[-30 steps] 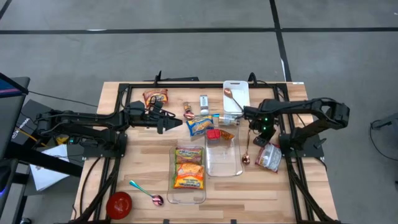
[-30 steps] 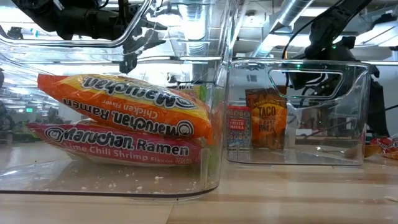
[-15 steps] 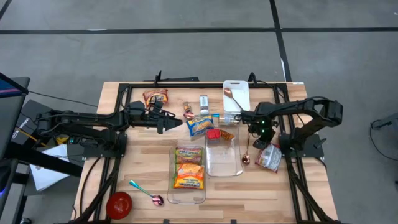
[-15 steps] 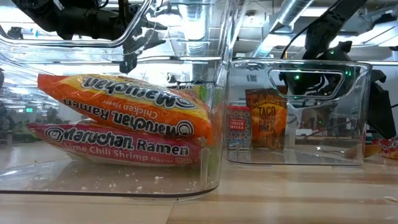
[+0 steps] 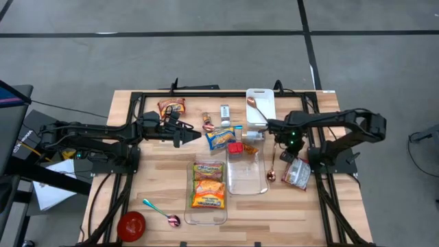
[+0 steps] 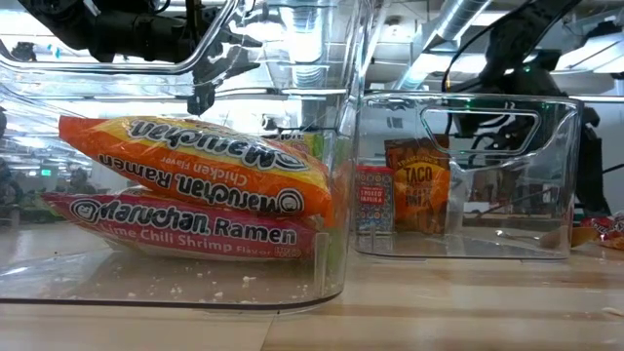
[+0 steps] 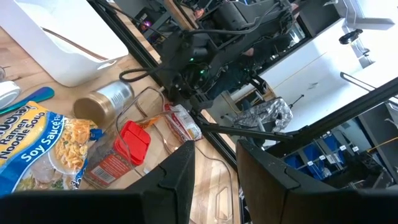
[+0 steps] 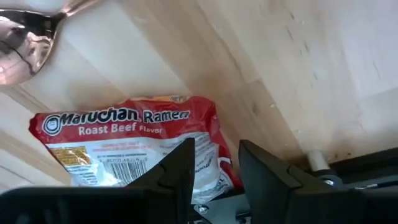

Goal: Pick & Place Food Item
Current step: Put the bottom red noodle pack into the left transparent bin

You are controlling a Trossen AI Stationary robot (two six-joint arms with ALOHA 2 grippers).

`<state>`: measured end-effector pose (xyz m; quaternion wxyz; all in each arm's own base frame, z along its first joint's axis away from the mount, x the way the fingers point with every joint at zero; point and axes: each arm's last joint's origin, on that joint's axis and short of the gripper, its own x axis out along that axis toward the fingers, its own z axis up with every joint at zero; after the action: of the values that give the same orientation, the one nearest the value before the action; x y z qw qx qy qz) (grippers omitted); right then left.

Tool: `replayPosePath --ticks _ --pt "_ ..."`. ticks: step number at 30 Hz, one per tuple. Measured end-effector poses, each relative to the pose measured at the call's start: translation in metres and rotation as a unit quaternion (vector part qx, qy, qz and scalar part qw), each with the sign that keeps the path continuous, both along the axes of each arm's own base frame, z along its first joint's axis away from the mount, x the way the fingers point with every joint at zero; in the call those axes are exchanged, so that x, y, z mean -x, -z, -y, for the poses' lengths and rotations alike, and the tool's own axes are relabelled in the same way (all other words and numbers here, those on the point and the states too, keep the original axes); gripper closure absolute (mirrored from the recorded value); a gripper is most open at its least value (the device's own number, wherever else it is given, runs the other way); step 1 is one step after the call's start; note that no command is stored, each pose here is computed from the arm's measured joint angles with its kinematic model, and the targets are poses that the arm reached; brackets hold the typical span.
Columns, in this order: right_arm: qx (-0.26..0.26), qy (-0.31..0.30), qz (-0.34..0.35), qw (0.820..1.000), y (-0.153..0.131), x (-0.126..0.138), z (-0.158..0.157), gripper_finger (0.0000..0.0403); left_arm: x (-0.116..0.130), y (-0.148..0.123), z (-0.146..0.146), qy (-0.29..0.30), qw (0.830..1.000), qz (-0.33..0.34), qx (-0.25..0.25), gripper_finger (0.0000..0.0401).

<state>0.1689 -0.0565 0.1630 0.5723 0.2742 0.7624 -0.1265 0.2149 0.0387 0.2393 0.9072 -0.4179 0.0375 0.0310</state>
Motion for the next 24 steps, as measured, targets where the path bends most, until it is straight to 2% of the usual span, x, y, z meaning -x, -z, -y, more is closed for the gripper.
replayPosePath --ticks 11,18,24 --pt "-0.021 -0.013 -0.032 0.999 0.015 -0.005 -0.002 0.0285 0.0 0.0 0.0 0.0 1.0 0.0 0.0 0.0289" --pt "-0.018 -0.035 -0.028 0.999 0.016 -0.008 -0.008 0.0285 0.0 0.0 0.0 0.0 1.0 0.0 0.0 0.0289" --pt "-0.018 -0.043 -0.028 0.999 0.016 -0.008 -0.011 0.0308 0.0 0.0 0.0 0.0 1.0 0.0 0.001 0.0289"
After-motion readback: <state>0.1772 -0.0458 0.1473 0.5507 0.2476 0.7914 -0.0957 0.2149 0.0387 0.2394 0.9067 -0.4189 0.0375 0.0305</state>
